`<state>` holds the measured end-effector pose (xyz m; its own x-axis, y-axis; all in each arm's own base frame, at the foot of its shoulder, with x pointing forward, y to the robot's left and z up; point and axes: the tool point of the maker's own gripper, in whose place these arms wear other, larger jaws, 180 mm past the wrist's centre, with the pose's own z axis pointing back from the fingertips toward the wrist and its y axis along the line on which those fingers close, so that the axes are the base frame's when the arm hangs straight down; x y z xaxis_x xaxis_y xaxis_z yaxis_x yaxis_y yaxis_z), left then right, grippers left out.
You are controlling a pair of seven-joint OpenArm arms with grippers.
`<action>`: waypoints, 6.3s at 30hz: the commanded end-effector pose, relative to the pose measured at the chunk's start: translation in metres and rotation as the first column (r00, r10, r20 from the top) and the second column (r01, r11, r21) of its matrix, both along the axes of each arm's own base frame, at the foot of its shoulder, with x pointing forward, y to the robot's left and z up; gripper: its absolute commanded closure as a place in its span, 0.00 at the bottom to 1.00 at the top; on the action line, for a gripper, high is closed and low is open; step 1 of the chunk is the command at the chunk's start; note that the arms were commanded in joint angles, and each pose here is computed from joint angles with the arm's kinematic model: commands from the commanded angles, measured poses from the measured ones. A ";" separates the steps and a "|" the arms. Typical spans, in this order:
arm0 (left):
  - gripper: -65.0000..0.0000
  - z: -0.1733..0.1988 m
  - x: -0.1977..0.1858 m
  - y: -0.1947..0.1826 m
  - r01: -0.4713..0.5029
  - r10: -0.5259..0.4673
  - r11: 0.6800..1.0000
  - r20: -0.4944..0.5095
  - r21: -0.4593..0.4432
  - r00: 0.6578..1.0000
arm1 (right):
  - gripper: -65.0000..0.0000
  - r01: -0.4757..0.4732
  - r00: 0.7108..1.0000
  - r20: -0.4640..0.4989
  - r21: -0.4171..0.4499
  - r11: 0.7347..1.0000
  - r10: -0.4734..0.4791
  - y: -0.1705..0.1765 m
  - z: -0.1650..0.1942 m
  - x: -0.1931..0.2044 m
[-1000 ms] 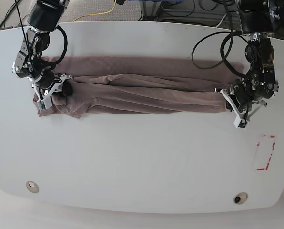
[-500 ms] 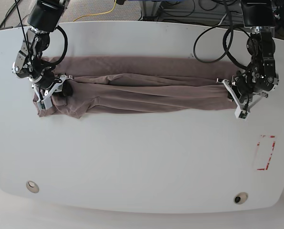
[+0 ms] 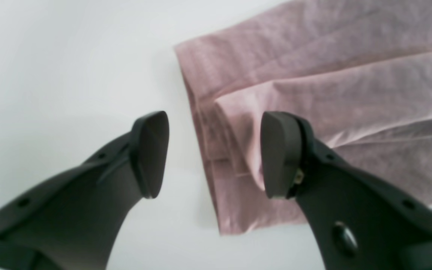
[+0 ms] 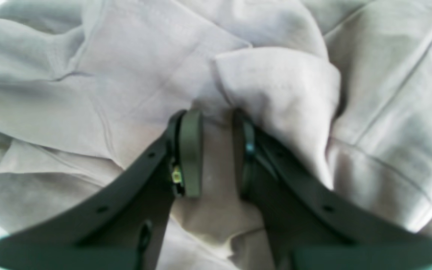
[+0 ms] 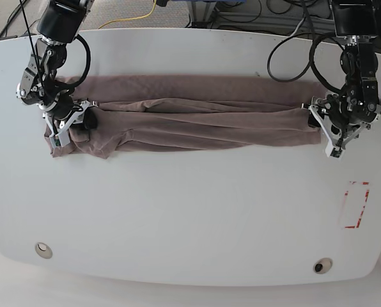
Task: Layout the t-shirt on the table in an organized manner, then fold the t-shirt properly
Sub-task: 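Pull the folded end with the left gripper away from the right gripper, then carry the grasped end with the left gripper toward the right gripper, then lay the end onto the t-shirt's middle and open the left gripper, then grasp the folded end with the left gripper while the right holds the other end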
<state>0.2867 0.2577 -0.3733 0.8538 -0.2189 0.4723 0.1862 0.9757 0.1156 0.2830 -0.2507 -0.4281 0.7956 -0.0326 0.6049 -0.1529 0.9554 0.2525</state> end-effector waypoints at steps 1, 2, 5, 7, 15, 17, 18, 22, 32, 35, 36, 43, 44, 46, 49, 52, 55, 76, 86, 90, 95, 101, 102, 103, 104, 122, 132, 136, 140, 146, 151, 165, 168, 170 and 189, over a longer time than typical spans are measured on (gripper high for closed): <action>0.43 0.026 0.009 0.011 -0.010 0.009 1.000 0.062 0.016 0.998 | 0.80 -0.004 0.998 -0.061 -0.054 0.999 0.000 -0.011 -0.006 -0.008; 0.43 0.030 0.008 0.013 0.000 -0.001 1.000 0.067 0.007 0.998 | 0.80 -0.004 0.998 -0.061 -0.054 0.999 0.000 -0.011 -0.006 -0.008; 0.43 0.037 0.007 0.010 0.051 -0.047 0.998 0.081 -0.044 0.996 | 0.80 -0.004 0.998 -0.058 -0.056 0.998 0.001 -0.011 -0.005 -0.008; 0.43 0.042 0.006 0.014 0.056 -0.048 0.996 0.099 -0.073 0.994 | 0.80 -0.004 0.998 -0.058 -0.056 0.998 0.001 -0.011 -0.005 -0.008; 0.43 0.030 0.002 0.013 0.045 -0.026 0.975 0.087 -0.218 0.996 | 0.80 -0.004 0.998 -0.061 -0.054 0.999 0.000 -0.011 -0.006 -0.008; 0.43 0.023 -0.001 0.018 0.020 -0.001 0.965 0.073 -0.262 0.997 | 0.80 -0.004 0.998 -0.061 -0.055 0.998 0.001 -0.011 -0.006 -0.009; 0.43 0.017 -0.004 0.021 0.002 0.015 0.959 0.059 -0.282 0.998 | 0.80 -0.004 0.998 -0.060 -0.056 0.998 0.001 -0.011 -0.006 -0.008; 0.43 -0.002 -0.009 0.026 -0.038 0.043 0.941 0.007 -0.336 0.999 | 0.80 -0.004 0.998 -0.060 -0.056 0.998 0.001 -0.011 -0.006 -0.008; 0.43 -0.025 -0.014 0.025 -0.092 0.075 0.917 -0.060 -0.387 0.995 | 0.80 -0.004 0.998 -0.060 -0.056 0.998 0.001 -0.011 -0.006 -0.008; 0.43 -0.034 -0.016 0.007 -0.070 0.039 0.910 -0.083 -0.408 0.996 | 0.80 -0.004 0.998 -0.059 -0.054 0.999 0.001 -0.011 -0.006 -0.008; 0.43 -0.036 -0.016 0.003 -0.063 0.029 0.910 -0.087 -0.409 0.996 | 0.80 -0.004 0.998 -0.059 -0.054 0.999 0.001 -0.011 -0.006 -0.008; 0.45 -0.046 -0.021 -0.020 -0.015 -0.039 0.907 -0.119 -0.421 0.992 | 0.80 -0.004 0.998 -0.058 -0.053 0.999 0.001 -0.010 -0.005 -0.008; 0.47 -0.047 -0.021 -0.023 -0.013 -0.042 0.904 -0.118 -0.426 0.992 | 0.80 -0.004 0.998 -0.058 -0.053 0.999 0.001 -0.010 -0.005 -0.008; 0.57 -0.048 -0.021 -0.027 -0.014 -0.041 0.900 -0.117 -0.436 0.992 | 0.80 -0.004 0.998 -0.058 -0.053 0.999 0.001 -0.010 -0.005 -0.008; 0.78 -0.048 -0.021 -0.029 -0.014 -0.042 0.898 -0.117 -0.440 0.992 | 0.80 -0.004 0.998 -0.058 -0.053 0.999 0.001 -0.010 -0.005 -0.008; 0.90 -0.048 -0.021 -0.029 -0.013 -0.042 0.898 -0.116 -0.440 0.992 | 0.80 -0.004 0.998 -0.058 -0.053 0.999 0.001 -0.010 -0.005 -0.008; 0.95 -0.042 -0.018 -0.030 0.001 -0.047 0.901 -0.096 -0.435 0.994 | 0.80 -0.004 0.998 -0.059 -0.053 0.999 0.001 -0.010 -0.006 -0.008; 0.95 0.021 -0.003 -0.124 0.140 -0.135 0.778 0.055 -0.613 0.989 | 0.80 -0.003 0.998 -0.063 -0.053 0.999 -0.001 -0.011 -0.007 -0.010; 0.94 0.027 0.002 -0.209 0.192 -0.199 0.663 0.077 -0.723 0.977 | 0.80 -0.002 0.998 -0.064 -0.028 1.000 0.001 0.000 -0.011 -0.011; 0.94 0.028 -0.001 -0.244 0.208 -0.230 0.633 0.075 -0.746 0.970 | 0.80 -0.002 0.998 -0.064 -0.026 1.000 0.001 0.001 -0.011 -0.011; 0.94 0.027 -0.004 -0.265 0.222 -0.259 0.630 0.068 -0.744 0.964 | 0.80 -0.002 0.998 -0.063 -0.025 1.000 0.001 0.002 -0.011 -0.010; 0.94 0.029 -0.003 -0.277 0.257 -0.282 0.629 0.092 -0.733 0.955 | 0.80 -0.002 0.998 -0.060 -0.025 1.000 0.001 0.002 -0.010 -0.009; 0.94 0.030 -0.002 -0.279 0.264 -0.285 0.626 0.100 -0.734 0.953 | 0.80 -0.002 0.998 -0.060 -0.025 1.000 0.001 0.002 -0.010 -0.009; 0.94 0.031 -0.002 -0.281 0.272 -0.287 0.623 0.108 -0.734 0.952 | 0.80 -0.002 0.998 -0.059 -0.024 1.000 0.001 0.002 -0.010 -0.008; 0.94 0.031 -0.002 -0.283 0.274 -0.290 0.620 0.110 -0.735 0.951 | 0.80 -0.002 0.998 -0.059 -0.024 1.000 0.001 0.002 -0.010 -0.008; 0.90 0.023 0.005 -0.310 0.282 -0.325 0.572 0.104 -0.770 0.940 | 0.80 -0.002 0.998 -0.058 -0.003 1.000 0.002 0.012 -0.012 -0.008; 0.90 0.025 0.009 -0.324 0.316 -0.364 0.558 0.116 -0.767 0.924 | 0.80 -0.002 0.998 -0.061 0.000 1.000 0.002 0.013 -0.013 -0.010; 0.88 0.026 0.006 -0.331 0.336 -0.391 0.551 0.119 -0.764 0.913 | 0.80 -0.002 0.998 -0.061 0.000 1.000 0.002 0.013 -0.013 -0.010; 0.75 0.028 0.003 -0.337 0.356 -0.413 0.545 0.126 -0.759 0.902 | 0.80 -0.002 0.998 -0.061 0.000 1.000 0.002 0.013 -0.013 -0.010; 0.61 0.031 -0.001 -0.344 0.375 -0.435 0.527 0.136 -0.763 0.890 | 0.80 -0.002 0.998 -0.061 0.000 1.000 0.002 0.013 -0.013 -0.010; 0.61 0.055 0.008 -0.353 0.399 -0.430 0.456 0.196 -0.796 0.881 | 0.80 -0.002 0.998 -0.061 0.000 1.000 0.002 0.013 -0.013 -0.010; 0.61 0.120 0.035 -0.345 0.469 -0.417 0.287 0.332 -0.836 0.846 | 0.80 -0.003 0.998 -0.062 0.000 1.000 0.003 0.013 -0.013 -0.010; 0.61 0.114 0.048 -0.319 0.465 -0.393 0.352 0.323 -0.812 0.861 | 0.80 -0.003 0.998 -0.062 0.000 1.000 0.003 0.013 -0.013 -0.010; 0.61 0.106 0.053 -0.307 0.469 -0.389 0.405 0.316 -0.784 0.865 | 0.80 -0.003 0.998 -0.060 0.000 1.000 0.003 0.013 -0.013 -0.009; 0.94 0.015 0.024 -0.300 0.523 -0.541 0.675 0.134 -0.521 0.831 | 0.80 -0.008 0.999 -0.034 -0.013 1.000 0.007 0.013 -0.005 -0.004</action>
